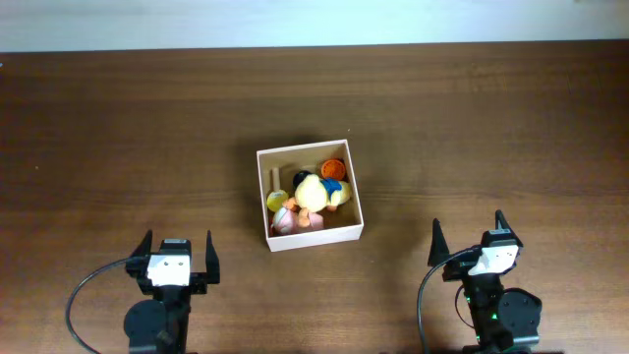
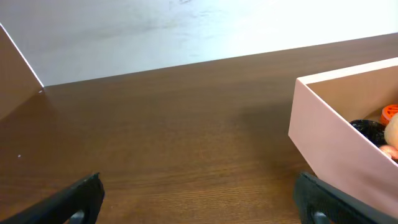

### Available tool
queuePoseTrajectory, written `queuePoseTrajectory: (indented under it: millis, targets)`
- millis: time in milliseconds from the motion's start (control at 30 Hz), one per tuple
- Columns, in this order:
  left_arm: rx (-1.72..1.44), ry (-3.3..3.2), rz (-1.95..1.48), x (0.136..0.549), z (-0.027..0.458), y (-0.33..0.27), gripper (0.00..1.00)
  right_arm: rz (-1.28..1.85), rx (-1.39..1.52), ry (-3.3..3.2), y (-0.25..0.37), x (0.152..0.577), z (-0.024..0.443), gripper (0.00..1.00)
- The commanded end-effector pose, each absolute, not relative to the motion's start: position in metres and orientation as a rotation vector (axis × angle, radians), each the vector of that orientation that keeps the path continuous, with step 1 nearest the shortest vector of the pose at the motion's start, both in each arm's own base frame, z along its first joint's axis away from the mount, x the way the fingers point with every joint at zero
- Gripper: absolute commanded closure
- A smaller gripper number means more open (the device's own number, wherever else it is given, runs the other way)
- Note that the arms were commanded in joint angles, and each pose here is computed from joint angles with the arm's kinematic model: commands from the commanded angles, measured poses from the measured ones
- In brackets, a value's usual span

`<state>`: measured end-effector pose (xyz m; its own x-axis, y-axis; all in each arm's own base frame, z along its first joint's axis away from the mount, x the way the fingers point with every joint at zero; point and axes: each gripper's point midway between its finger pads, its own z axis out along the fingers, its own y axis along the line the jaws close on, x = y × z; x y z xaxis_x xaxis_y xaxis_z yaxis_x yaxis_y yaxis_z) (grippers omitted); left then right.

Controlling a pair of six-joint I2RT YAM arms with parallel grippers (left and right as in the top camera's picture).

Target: Pack container

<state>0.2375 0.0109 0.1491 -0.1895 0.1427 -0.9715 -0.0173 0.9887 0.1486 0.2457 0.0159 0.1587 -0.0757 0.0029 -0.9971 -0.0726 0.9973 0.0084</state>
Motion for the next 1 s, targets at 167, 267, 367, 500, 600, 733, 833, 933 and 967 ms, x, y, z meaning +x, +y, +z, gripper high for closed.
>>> queuePoseTrajectory:
  millis: [167, 267, 367, 500, 600, 733, 833, 933, 967]
  targets:
    - [0.097, 1.751, 0.125, 0.2376, 0.1485, 0.008, 0.01, 0.053, -0.075, 1.645, 0.0166, 0.2454, 0.1563, 0.01]
    - [0.097, 1.751, 0.125, 0.2376, 0.1485, 0.008, 0.01, 0.06, -0.071, 1.645, 0.0169, 0.2454, 0.1565, 0.01]
    - [0.097, 1.751, 0.125, 0.2376, 0.1485, 0.008, 0.01, 0.06, -0.071, 1.641, 0.0169, 0.2455, 0.1573, 0.01]
    - [0.097, 1.751, 0.125, 0.2376, 0.1485, 0.008, 0.01, 0.06, -0.071, 1.641, 0.0169, 0.2455, 0.1573, 0.01]
    - [0.097, 1.751, 0.125, 0.2376, 0.1485, 0.008, 0.01, 0.06, -0.071, 1.641, 0.0169, 0.2455, 0.1573, 0.01]
    - [0.097, 1.751, 0.125, 0.2376, 0.1485, 0.008, 0.01, 0.06, -0.071, 1.642, 0.0169, 0.2455, 0.1572, 0.01]
    - [0.097, 1.751, 0.125, 0.2376, 0.1485, 0.008, 0.01, 0.06, -0.071, 1.641, 0.0169, 0.2455, 0.1573, 0.01]
    - [0.097, 1.751, 0.125, 0.2376, 0.1485, 0.008, 0.01, 0.06, -0.071, 1.641, 0.0169, 0.2455, 0.1573, 0.01]
    - [0.097, 1.751, 0.125, 0.2376, 0.1485, 0.008, 0.01, 0.06, -0.071, 1.642, 0.0169, 0.2455, 0.1572, 0.01]
